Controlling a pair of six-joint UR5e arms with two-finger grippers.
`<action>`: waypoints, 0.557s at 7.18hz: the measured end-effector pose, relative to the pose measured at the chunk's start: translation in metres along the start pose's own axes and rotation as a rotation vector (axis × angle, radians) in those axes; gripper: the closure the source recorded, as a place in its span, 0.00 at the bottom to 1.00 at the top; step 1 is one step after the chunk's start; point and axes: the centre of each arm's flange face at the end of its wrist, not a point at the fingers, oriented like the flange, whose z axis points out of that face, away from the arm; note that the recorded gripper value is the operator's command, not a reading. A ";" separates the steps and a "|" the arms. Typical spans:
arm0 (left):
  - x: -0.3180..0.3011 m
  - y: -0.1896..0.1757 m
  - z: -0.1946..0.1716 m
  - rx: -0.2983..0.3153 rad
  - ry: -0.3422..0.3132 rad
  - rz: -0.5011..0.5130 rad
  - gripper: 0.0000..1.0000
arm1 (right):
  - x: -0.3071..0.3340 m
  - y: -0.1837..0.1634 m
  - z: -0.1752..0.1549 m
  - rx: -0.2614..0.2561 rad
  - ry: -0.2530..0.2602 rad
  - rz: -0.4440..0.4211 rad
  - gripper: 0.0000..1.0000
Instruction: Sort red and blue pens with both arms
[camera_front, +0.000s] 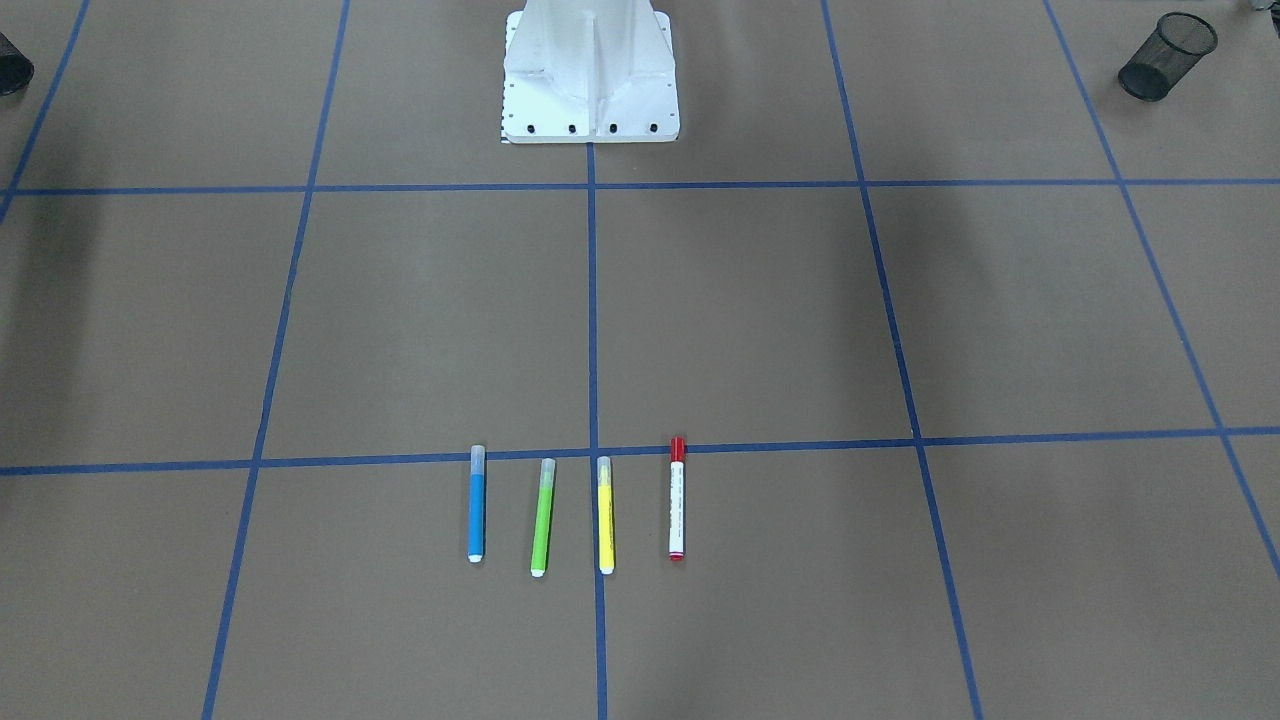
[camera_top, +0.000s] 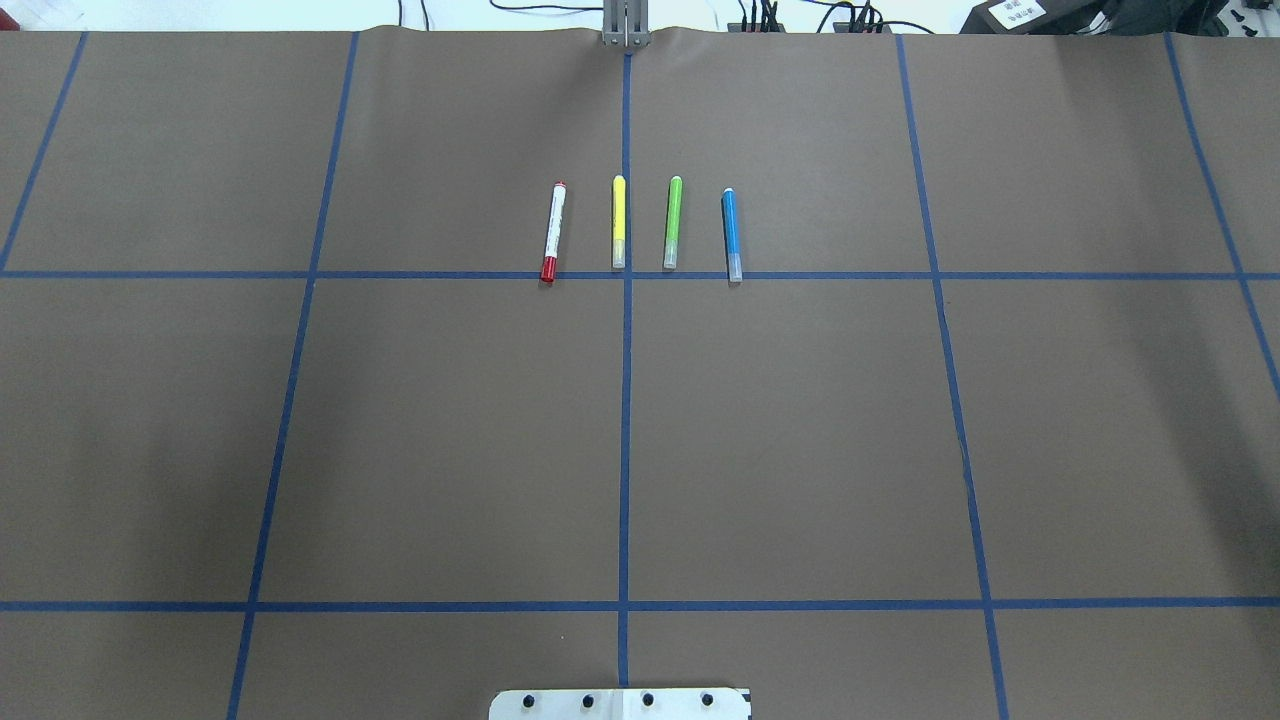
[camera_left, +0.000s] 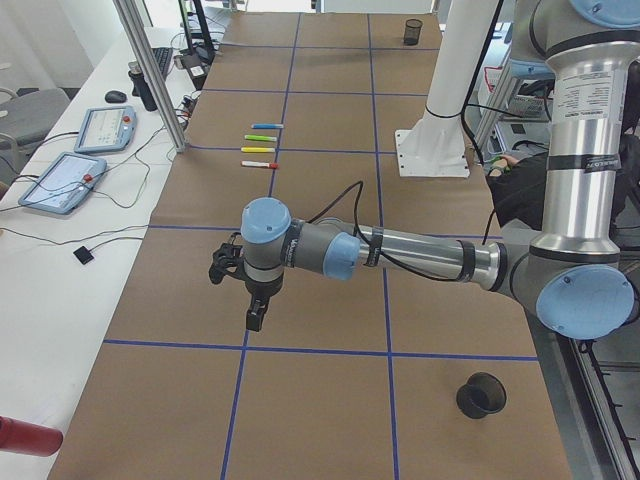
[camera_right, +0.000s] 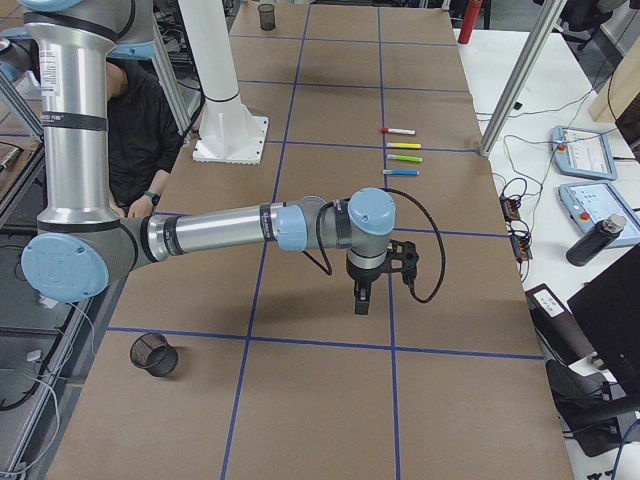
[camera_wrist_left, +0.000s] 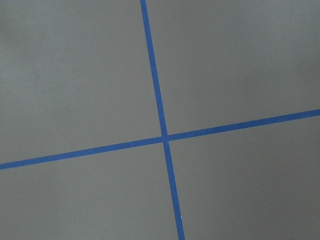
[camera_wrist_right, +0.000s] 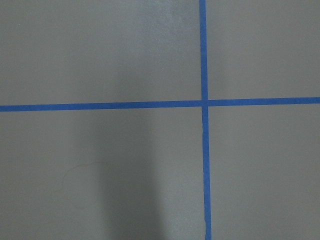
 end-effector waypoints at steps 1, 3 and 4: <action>0.013 -0.010 0.001 -0.017 0.004 0.011 0.00 | 0.000 0.001 0.001 0.016 -0.007 -0.014 0.00; 0.056 -0.048 -0.015 -0.035 0.015 0.027 0.00 | -0.002 -0.001 0.001 0.021 -0.013 -0.022 0.00; 0.095 -0.074 -0.022 -0.044 0.025 0.028 0.00 | -0.005 -0.001 0.004 0.015 -0.013 -0.027 0.00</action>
